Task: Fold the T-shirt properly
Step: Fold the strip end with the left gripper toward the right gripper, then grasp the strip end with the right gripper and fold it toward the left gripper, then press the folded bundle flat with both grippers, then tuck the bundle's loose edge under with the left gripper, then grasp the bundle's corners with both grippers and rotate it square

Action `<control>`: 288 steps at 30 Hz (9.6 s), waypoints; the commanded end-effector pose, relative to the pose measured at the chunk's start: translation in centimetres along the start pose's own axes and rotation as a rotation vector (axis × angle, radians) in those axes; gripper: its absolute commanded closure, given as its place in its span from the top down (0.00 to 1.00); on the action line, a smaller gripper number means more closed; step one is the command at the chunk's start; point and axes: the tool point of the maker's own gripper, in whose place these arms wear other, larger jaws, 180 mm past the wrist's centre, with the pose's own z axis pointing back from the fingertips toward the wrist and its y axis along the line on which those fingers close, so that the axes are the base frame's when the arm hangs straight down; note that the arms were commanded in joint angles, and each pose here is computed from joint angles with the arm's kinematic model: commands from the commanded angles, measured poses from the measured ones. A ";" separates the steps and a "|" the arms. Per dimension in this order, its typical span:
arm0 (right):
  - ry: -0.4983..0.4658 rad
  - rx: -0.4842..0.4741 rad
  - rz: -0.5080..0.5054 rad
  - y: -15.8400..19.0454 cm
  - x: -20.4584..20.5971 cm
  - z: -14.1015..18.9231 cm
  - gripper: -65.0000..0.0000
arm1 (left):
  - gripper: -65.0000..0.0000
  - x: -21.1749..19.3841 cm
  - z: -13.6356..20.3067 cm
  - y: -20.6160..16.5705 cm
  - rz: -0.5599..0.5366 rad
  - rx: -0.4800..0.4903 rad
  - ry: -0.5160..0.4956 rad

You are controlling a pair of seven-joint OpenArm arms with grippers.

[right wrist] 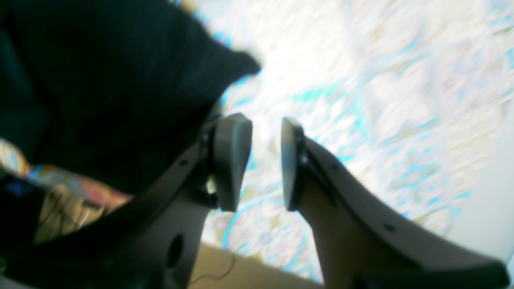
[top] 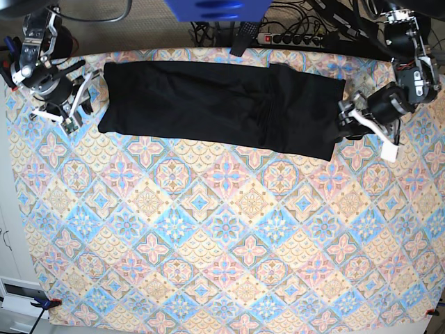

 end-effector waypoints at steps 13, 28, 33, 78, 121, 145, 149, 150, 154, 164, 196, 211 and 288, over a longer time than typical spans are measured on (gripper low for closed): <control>0.117 0.144 -0.101 2.8 -3.4 -2.5 0.31 | 0.21 0.4 1.0 2.3 -0.100 0.121 0.020; 0.011 0.318 -0.378 5.0 -2.7 -4.1 0.63 | 0.22 0.4 1.0 2.3 -0.099 0.122 0.021; -0.011 0.313 -0.395 4.0 -1.4 -5.2 0.64 | 0.22 0.3 1.0 2.3 -0.099 0.121 0.022; -0.105 0.108 -0.363 -5.2 4.0 -6.1 0.00 | 0.21 0.4 1.0 2.2 -0.098 0.118 0.017; -0.428 0.578 0.409 22.4 20.7 0.0 0.00 | 0.00 -8.9 -15.3 -2.2 0.040 0.045 0.140; -0.314 0.499 0.682 26.0 20.7 -4.1 0.63 | 0.00 -6.1 -8.4 0.5 -0.027 0.137 -0.007; -0.339 0.493 0.687 26.0 21.3 -3.5 0.59 | 0.00 -6.2 -8.4 0.5 -0.027 0.139 -0.004; -0.346 0.492 0.688 26.0 21.4 -3.3 0.58 | 0.00 -6.2 -8.5 0.5 -0.027 0.139 -0.005; -0.354 0.496 0.677 26.2 21.3 -3.0 0.57 | 0.00 -6.2 -8.6 0.3 -0.027 0.134 -0.003; -0.374 0.418 0.561 22.1 22.5 -3.8 0.54 | 0.00 -6.1 -8.4 -3.1 -0.105 0.065 0.024; -0.338 0.321 0.507 17.1 21.7 -4.6 0.54 | 0.64 -5.0 -11.9 -8.3 0.084 -0.212 0.052; -0.335 0.321 0.506 17.0 21.8 -4.8 0.54 | 0.64 -6.7 -13.4 -7.8 0.172 -0.215 0.097; -0.127 0.452 0.391 17.7 14.4 -11.5 0.01 | 0.36 -6.8 -13.0 -1.8 0.165 -0.061 0.112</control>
